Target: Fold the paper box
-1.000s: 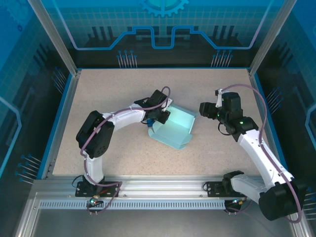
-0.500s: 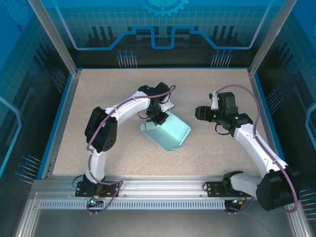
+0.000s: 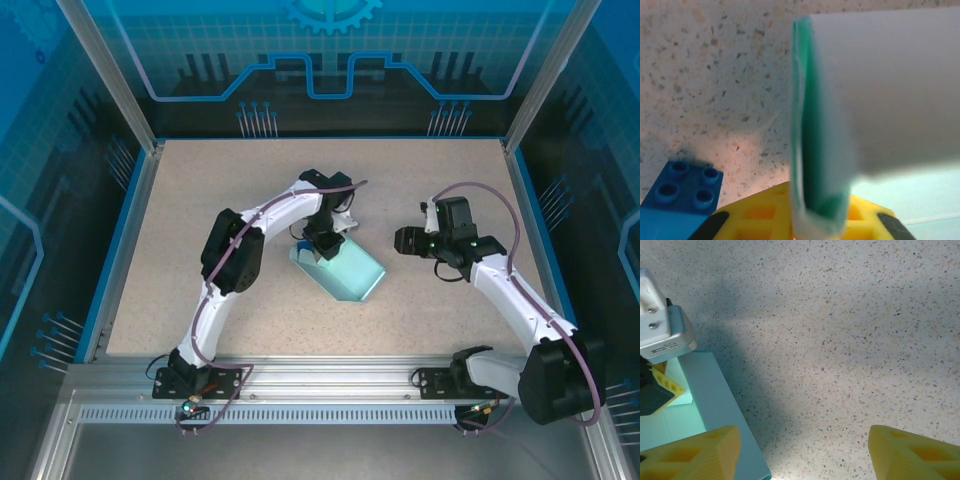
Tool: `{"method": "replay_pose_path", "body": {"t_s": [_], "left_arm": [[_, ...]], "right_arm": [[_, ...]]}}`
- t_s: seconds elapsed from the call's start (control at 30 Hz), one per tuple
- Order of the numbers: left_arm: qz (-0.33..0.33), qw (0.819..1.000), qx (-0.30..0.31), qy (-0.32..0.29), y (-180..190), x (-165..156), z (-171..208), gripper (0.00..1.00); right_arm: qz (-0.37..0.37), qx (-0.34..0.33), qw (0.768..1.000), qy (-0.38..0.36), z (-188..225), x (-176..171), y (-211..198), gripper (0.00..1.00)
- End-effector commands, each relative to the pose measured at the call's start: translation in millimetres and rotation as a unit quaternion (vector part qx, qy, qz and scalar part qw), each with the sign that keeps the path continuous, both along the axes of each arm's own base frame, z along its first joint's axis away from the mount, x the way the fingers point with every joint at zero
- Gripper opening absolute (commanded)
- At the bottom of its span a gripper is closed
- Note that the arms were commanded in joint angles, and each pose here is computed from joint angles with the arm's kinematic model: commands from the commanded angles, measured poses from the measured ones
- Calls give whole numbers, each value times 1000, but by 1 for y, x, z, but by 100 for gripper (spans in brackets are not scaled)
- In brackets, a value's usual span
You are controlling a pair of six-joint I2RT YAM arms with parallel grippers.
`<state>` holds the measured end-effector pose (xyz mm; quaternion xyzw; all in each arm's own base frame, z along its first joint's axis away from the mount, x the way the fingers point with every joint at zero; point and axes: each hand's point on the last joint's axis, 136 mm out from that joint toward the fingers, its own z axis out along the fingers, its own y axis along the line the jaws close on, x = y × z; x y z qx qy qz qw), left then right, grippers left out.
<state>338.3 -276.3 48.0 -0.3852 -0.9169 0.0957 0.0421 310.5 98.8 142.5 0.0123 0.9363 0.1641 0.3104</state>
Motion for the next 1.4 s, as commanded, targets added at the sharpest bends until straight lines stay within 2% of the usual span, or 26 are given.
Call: {"method": "replay_pose_path", "body": {"t_s": [0.0, 0.5, 0.63, 0.87, 1.1, 1.37], "left_arm": [[-9, 999, -18, 32, -10, -8, 0, 21], [-7, 996, -85, 22, -40, 10, 3, 48], [2, 995, -99, 22, -43, 14, 5, 50], [22, 995, -94, 19, -46, 24, -13, 39], [38, 996, -75, -6, -45, 38, -32, 21], [-5, 997, -12, -73, -38, 50, -42, 5]], "right_arm": [[6, 1, 1000, 7, -8, -2, 2, 69], [11, 8, 1000, 20, -26, -6, 5, 69], [13, 7, 1000, 22, -29, -7, 5, 69], [15, 8, 1000, 25, -31, -7, 6, 69], [16, 11, 999, 31, -35, -10, 7, 69], [17, 12, 999, 32, -36, -10, 8, 68]]}}
